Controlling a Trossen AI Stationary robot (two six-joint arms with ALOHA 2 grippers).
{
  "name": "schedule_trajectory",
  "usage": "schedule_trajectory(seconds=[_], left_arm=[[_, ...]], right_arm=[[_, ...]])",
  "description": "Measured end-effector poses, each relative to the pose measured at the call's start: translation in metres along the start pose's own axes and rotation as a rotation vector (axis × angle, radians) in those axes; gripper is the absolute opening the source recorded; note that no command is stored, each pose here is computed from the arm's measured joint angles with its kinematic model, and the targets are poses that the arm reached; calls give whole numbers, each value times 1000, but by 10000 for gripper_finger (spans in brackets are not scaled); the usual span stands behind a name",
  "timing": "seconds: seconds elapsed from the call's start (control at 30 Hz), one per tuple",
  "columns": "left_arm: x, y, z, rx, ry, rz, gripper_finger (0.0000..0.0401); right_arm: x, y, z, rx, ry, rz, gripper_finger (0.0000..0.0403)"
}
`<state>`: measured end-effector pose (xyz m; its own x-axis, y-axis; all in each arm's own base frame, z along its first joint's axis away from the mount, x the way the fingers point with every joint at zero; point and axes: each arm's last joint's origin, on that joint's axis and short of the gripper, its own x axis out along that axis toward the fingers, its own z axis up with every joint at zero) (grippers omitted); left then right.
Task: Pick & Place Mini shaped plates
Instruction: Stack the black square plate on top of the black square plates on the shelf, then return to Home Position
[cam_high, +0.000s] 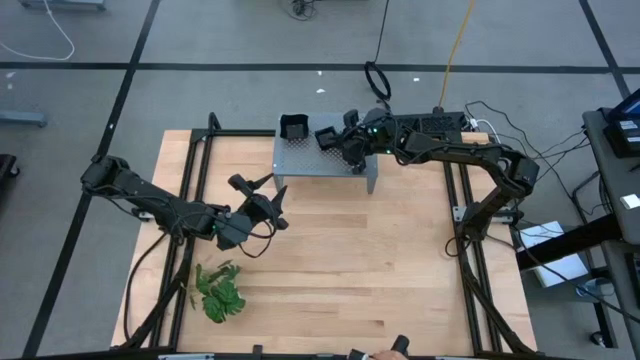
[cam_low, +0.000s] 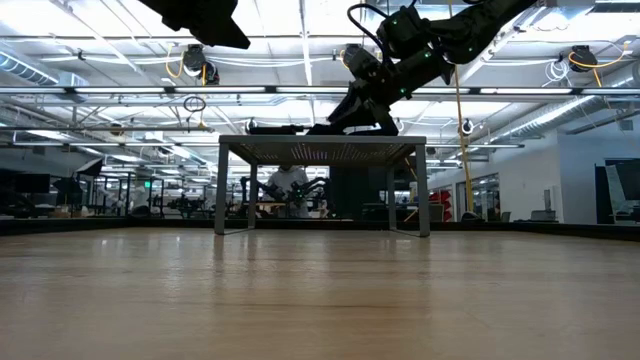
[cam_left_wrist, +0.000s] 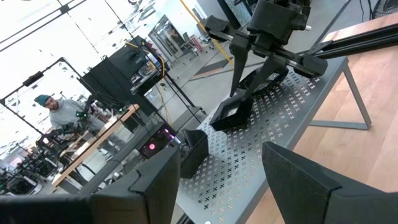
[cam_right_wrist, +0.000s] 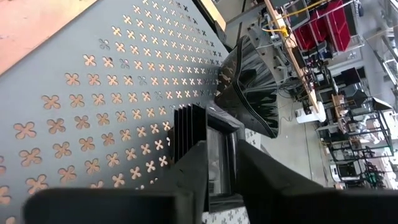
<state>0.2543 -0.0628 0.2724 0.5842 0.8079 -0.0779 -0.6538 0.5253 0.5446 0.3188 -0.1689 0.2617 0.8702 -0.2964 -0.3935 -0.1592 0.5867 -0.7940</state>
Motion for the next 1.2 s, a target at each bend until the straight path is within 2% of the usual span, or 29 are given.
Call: schedule_trajectory(seconds=[0.13,0.27,0.4,0.57,0.63,0.77,0.9,1.1,1.2], left_arm=[[0,2,4,-54,-13,16,230],[-4,12,14,-77,-29,65,230],[-14,30,22,-92,-36,98,230],[-34,66,28,-229,-9,169,230],[-43,79,29,-283,-3,177,230],[-60,104,30,-381,-38,114,230],[-71,118,30,-431,-61,61,230],[-77,123,29,-473,-75,22,230],[-77,122,29,-486,-75,22,230]], right_arm=[[-9,-2,12,41,31,-40,108],[-29,-5,33,42,101,-112,125],[-52,-8,47,88,155,-168,126],[-94,-13,58,186,97,-277,120],[-112,-12,57,228,60,-319,119],[-149,-2,52,314,-29,-425,118],[-172,22,39,344,-122,-530,116],[-184,62,17,314,-205,-651,116],[-184,75,9,410,-244,-648,116]])
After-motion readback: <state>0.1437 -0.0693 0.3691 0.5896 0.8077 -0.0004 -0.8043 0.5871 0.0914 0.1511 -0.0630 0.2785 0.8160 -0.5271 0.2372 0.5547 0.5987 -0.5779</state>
